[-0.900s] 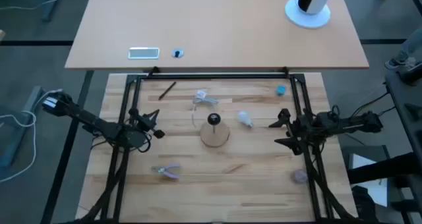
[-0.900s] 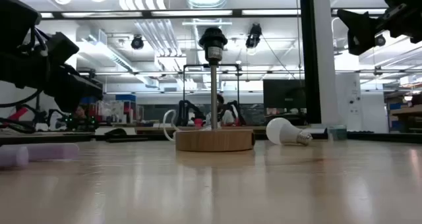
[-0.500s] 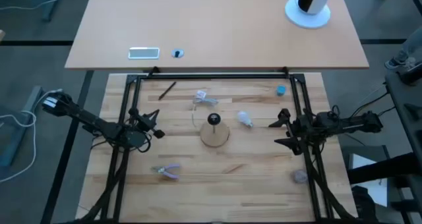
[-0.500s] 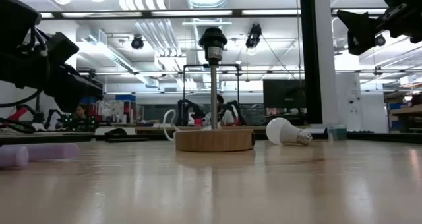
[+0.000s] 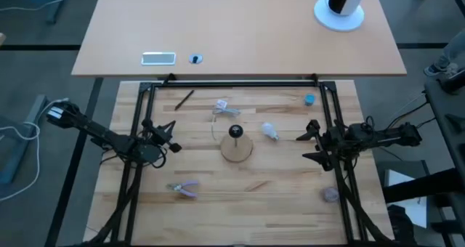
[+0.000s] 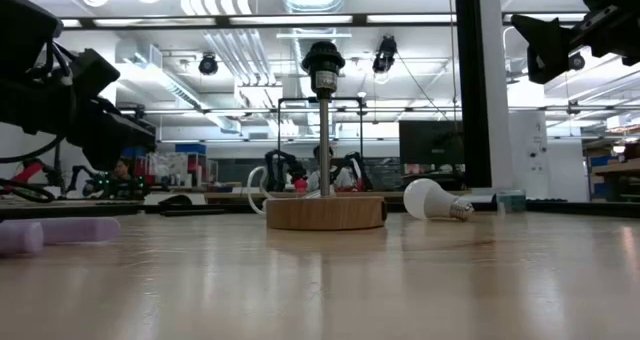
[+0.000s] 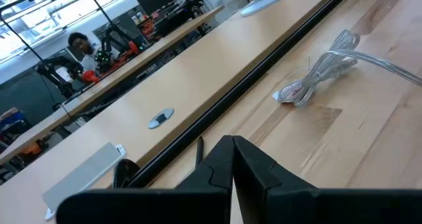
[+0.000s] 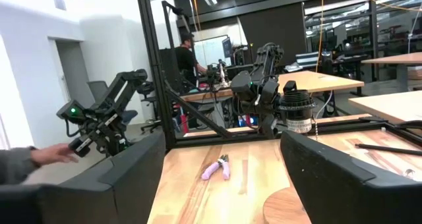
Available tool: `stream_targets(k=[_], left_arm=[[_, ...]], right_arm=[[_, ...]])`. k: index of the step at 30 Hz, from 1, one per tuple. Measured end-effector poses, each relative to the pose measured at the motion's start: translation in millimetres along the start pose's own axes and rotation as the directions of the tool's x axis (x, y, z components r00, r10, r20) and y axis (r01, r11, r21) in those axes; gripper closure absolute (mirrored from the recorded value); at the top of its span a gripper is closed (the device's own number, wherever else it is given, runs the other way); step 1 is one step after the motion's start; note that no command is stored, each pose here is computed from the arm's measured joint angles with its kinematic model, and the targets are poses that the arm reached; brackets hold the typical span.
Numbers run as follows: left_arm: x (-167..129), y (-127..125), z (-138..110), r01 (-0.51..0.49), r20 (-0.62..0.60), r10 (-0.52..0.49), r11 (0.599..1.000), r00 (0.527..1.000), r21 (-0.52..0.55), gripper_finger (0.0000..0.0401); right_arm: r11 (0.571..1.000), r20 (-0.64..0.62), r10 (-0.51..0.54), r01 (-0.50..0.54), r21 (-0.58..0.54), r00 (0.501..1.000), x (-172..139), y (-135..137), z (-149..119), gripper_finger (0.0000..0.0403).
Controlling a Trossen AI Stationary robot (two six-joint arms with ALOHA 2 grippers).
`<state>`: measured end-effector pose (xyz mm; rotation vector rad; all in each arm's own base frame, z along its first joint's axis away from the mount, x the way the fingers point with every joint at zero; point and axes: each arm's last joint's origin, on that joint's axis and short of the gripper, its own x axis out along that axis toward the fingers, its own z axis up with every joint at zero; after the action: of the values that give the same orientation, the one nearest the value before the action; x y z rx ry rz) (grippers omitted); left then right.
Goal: Screw lightbulb
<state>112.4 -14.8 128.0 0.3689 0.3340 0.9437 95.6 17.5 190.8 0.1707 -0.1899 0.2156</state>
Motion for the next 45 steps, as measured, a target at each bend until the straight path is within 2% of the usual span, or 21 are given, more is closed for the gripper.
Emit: stream_targets(k=[4, 6, 9, 10, 11, 12, 13, 15, 16, 17, 20, 23, 26, 28, 31, 33, 38, 42, 45], left_arm=[[0, 0, 0, -0.001, 0.0, 0.001, 1.0, 1.0, 0.0, 0.0401], [0, 0, 0, 0.0, 0.0, 0.0, 1.0, 1.0, -0.001, 0.0401], [0, 0, 0, 0.0, 0.0, 0.0, 1.0, 1.0, 0.0, 0.0401], [0, 0, 0, -0.001, 0.001, 0.001, 1.0, 1.0, -0.015, 0.0401], [0, 0, 2, 0.006, 0.008, -0.005, 0.996, 1.0, -0.087, 0.0401], [0, -1, 7, 0.032, 0.022, -0.028, 0.976, 0.999, -0.217, 0.0401], [0, -1, 12, 0.07, 0.045, -0.057, 0.93, 0.997, -0.36, 0.0401], [-1, -1, 23, 0.127, 0.092, -0.09, 0.803, 0.992, -0.583, 0.0401], [-1, -1, 27, 0.163, 0.114, -0.117, 0.751, 0.987, -0.64, 0.0401], [-1, -1, 30, 0.206, 0.14, -0.152, 0.709, 0.978, -0.675, 0.0401], [-3, -2, 39, 0.35, 0.234, -0.263, 0.619, 0.936, -0.703, 0.0401], [-6, -2, 54, 0.474, 0.334, -0.337, 0.589, 0.88, -0.655, 0.0401], [-7, -1, 77, 0.547, 0.412, -0.361, 0.594, 0.837, -0.591, 0.0401], [-8, 0, 91, 0.554, 0.429, -0.355, 0.603, 0.831, -0.574, 0.0401], [-8, -1, 110, 0.552, 0.439, -0.344, 0.62, 0.83, -0.558, 0.0401], [-7, -1, 122, 0.518, 0.429, -0.314, 0.668, 0.847, -0.534, 0.0401], [-4, -10, 145, 0.488, 0.421, -0.301, 0.742, 0.855, -0.46, 0.0401], [-1, -25, 153, 0.46, 0.387, -0.32, 0.813, 0.865, -0.357, 0.0401], [2, -35, 158, 0.424, 0.36, -0.305, 0.847, 0.882, -0.32, 0.0401]], right_arm=[[1.0, -0.001, 0.0, 0.0, -0.002, 1.0, 0, 0, 0, 0.0107], [0.995, -0.02, -0.005, 0.003, -0.098, 1.0, 0, 0, -2, 0.0104], [0.962, -0.028, -0.006, -0.002, -0.273, 1.0, 0, -1, -3, 0.0097], [0.948, -0.026, -0.006, -0.003, -0.319, 1.0, 0, -1, -3, 0.0095], [0.936, -0.027, -0.007, -0.003, -0.352, 1.0, 0, -1, -3, 0.0094], [0.925, -0.031, -0.008, -0.005, -0.379, 0.999, 0, -1, -3, 0.0093], [0.919, -0.032, -0.008, -0.005, -0.395, 0.999, 0, -1, -4, 0.0092], [0.914, -0.031, -0.008, -0.005, -0.405, 0.999, 0, -1, -3, 0.0093], [0.915, -0.031, -0.009, -0.005, -0.404, 0.999, 0, -1, -4, 0.0094], [0.917, -0.033, -0.008, -0.006, -0.4, 0.999, 0, -1, -4, 0.0096], [0.928, -0.027, -0.008, -0.003, -0.372, 1.0, 0, -1, -3, 0.0101], [0.93, -0.007, -0.004, 0.001, -0.366, 1.0, 0, 0, -1, 0.0105], [0.93, 0.045, 0.003, 0.013, -0.367, 0.999, 0, 0, 4, 0.0103], [0.932, 0.102, -0.011, 0.048, -0.36, 0.995, -1, 1, 9, 0.0099], [0.95, 0.143, -0.083, 0.121, -0.287, 0.986, -1, -1, 13, 0.0094], [0.954, 0.156, -0.158, 0.191, -0.23, 0.975, -1, -3, 14, 0.0092], [0.923, 0.103, -0.367, 0.375, -0.081, 0.925, -1, -8, 18, 0.0096], [0.899, 0.026, -0.438, 0.438, -0.025, 0.899, 1, -9, 28, 0.0102], [0.894, -0.039, -0.448, 0.448, 0.005, 0.893, 4, -7, 39, 0.0105]])
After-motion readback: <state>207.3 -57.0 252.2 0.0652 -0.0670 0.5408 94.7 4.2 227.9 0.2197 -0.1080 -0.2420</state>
